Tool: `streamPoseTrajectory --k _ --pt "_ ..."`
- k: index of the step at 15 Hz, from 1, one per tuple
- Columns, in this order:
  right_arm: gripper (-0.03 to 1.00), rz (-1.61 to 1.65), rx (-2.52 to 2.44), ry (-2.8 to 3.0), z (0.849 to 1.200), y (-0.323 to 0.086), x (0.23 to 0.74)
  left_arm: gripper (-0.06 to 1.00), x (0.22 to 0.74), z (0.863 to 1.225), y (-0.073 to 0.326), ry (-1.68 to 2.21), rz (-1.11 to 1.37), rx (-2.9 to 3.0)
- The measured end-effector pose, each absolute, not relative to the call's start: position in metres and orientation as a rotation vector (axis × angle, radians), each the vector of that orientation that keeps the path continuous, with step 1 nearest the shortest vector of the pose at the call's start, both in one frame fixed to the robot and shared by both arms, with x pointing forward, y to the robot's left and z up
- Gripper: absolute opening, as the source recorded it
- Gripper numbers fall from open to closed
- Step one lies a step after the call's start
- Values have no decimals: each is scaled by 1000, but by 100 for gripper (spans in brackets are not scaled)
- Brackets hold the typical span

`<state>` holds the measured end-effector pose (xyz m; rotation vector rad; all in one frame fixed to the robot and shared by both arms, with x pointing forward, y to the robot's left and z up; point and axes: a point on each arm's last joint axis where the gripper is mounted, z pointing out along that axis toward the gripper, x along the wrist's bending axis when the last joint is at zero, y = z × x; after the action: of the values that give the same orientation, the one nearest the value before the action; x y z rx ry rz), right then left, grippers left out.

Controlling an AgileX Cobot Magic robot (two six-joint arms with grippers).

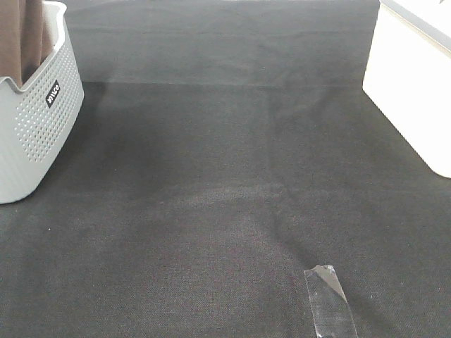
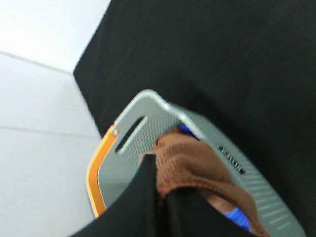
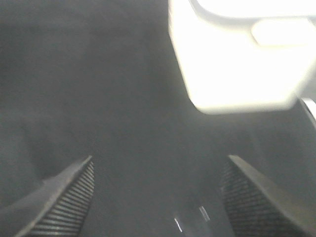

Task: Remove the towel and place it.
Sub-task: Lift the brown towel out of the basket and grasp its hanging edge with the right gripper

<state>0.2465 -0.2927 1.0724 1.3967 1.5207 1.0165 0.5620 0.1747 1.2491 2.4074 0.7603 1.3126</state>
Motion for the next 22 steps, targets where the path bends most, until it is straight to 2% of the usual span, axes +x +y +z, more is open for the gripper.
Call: streamPoseTrajectory --k 4,5,8,11,16,20,22 --pt "70 1226 1201 1675 1091 -272 293 0 538 1260 129 604 1311 2298" --pt "70 1307 1104 1814 1091 -261 326 0 522 1263 101 496 1275 2251" --pt "70 1432 993 1934 1081 -251 380 0 500 1265 71 363 1226 2207" --pt "70 1579 899 2030 1054 -242 428 0 492 1264 61 334 1169 2198" --pt "71 1935 763 2208 1022 -213 477 0 487 1264 54 325 1096 2172" --pt "71 1902 675 2308 1023 -171 504 0 487 1264 54 325 1090 2170" --pt "71 1855 720 2310 1020 -165 521 0 487 1264 54 325 1090 2170"
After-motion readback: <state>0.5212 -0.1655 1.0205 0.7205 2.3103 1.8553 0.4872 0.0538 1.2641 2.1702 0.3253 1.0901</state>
